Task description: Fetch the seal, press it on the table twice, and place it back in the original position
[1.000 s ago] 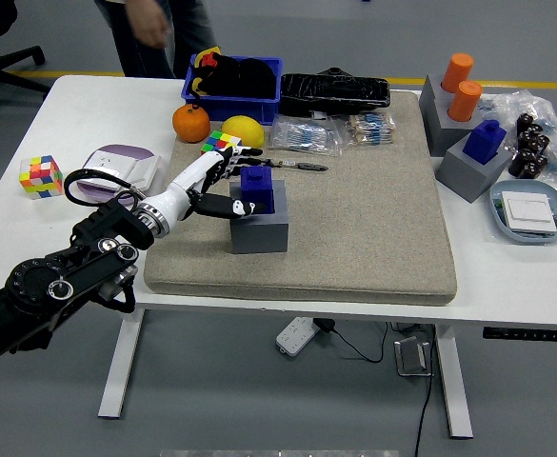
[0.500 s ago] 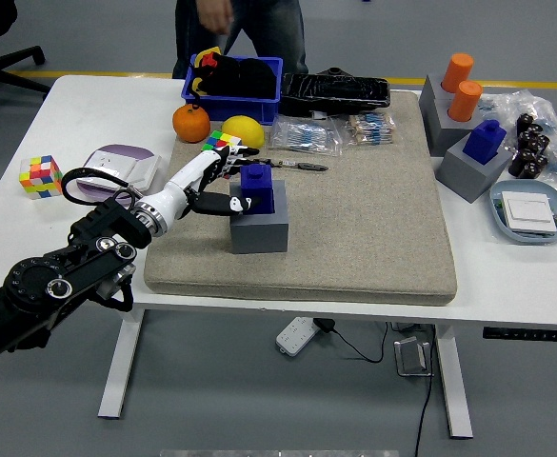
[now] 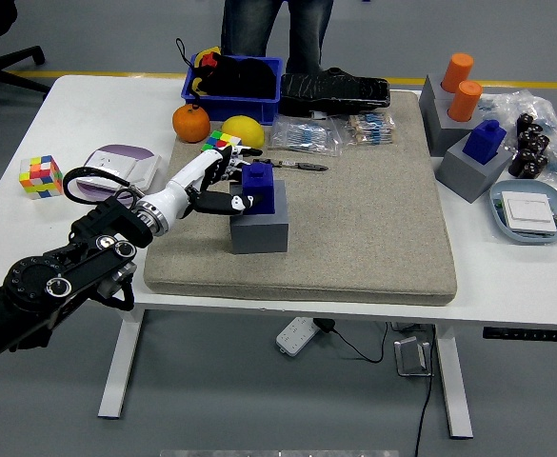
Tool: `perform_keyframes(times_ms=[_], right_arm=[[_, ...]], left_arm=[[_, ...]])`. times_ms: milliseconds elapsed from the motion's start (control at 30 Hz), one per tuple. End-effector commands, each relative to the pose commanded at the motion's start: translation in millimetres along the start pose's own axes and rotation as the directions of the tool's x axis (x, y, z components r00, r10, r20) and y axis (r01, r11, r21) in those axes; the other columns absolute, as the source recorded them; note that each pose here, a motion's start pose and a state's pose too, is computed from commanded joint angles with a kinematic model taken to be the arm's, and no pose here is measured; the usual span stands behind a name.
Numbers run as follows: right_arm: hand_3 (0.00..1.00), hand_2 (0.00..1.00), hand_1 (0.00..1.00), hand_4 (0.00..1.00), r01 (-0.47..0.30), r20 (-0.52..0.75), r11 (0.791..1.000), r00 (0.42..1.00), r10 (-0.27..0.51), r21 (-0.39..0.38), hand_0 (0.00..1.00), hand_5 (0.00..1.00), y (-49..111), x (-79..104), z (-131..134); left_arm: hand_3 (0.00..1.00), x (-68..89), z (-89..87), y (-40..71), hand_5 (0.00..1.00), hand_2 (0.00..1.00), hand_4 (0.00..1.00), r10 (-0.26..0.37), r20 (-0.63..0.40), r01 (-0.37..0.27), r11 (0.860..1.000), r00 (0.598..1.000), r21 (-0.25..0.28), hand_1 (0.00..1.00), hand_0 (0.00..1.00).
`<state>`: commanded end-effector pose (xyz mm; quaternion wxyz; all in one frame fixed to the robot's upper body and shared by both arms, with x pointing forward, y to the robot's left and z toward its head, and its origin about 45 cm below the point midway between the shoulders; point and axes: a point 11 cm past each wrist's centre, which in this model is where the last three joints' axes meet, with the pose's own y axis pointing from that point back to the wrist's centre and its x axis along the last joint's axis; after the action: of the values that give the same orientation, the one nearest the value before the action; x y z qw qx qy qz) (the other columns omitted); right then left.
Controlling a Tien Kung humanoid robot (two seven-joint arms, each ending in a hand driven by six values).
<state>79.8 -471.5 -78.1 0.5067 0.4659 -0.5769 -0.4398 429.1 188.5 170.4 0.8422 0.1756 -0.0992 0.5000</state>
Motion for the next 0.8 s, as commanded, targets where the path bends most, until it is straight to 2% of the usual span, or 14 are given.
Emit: perform_keyframes(times_ms=[100,133,300,333,567,800], right_arm=[[0.745,0.745,0.782,0.804,0.0,-0.001,1.0,1.0,0.0,-0.001,0.867,0.561,0.0,0.2,0.5],[0.745,0.744,0.782,0.804,0.0,-0.001,1.0,1.0,0.0,-0.001,0.868,0.561,0.0,0.2,0.3],[0.745,0.744,0.782,0.804,0.001,0.0,1.0,1.0,-0.001,0.001,0.868,0.561,0.0,-0.2,-0.6],[0.745,0.745,0.782,0.804,0.001,0.001,1.0,1.0,-0.001,0.001,0.868,0.561,0.0,-0.2,-0.7],[0.745,0.744,0.782,0.804,0.001,0.003,1.0,1.0,-0.001,0.001,0.867,0.56,0.0,-0.2,-0.5],[0.745,0.744,0.782,0.804,0.003,0.004,1.0,1.0,-0.003,0.002,0.867,0.561,-0.2,-1.2,-0.2]], left_arm=[[0.788,0.3,0.8,0.0,0.002,0.617,0.703,0.004,-0.003,-0.004,1.0,1.0,-0.008,0.603,0.705],[0.766,0.8,1.3,0.0,0.002,0.511,0.657,0.007,-0.006,-0.007,1.0,1.0,-0.011,0.534,0.691],[0.766,2.3,4.8,-0.6,0.002,0.511,0.657,0.022,-0.013,-0.022,0.999,1.0,-0.032,0.534,0.691],[0.732,2.7,5.4,-0.7,0.002,0.487,0.663,0.025,-0.013,-0.026,0.999,1.0,-0.036,0.521,0.696],[0.709,6.0,9.0,-0.5,0.002,0.476,0.659,0.046,-0.02,-0.047,0.997,0.999,-0.059,0.514,0.696],[0.691,20.2,14.1,2.2,0.002,0.474,0.663,0.104,-0.04,-0.108,0.99,0.994,-0.093,0.511,0.696]])
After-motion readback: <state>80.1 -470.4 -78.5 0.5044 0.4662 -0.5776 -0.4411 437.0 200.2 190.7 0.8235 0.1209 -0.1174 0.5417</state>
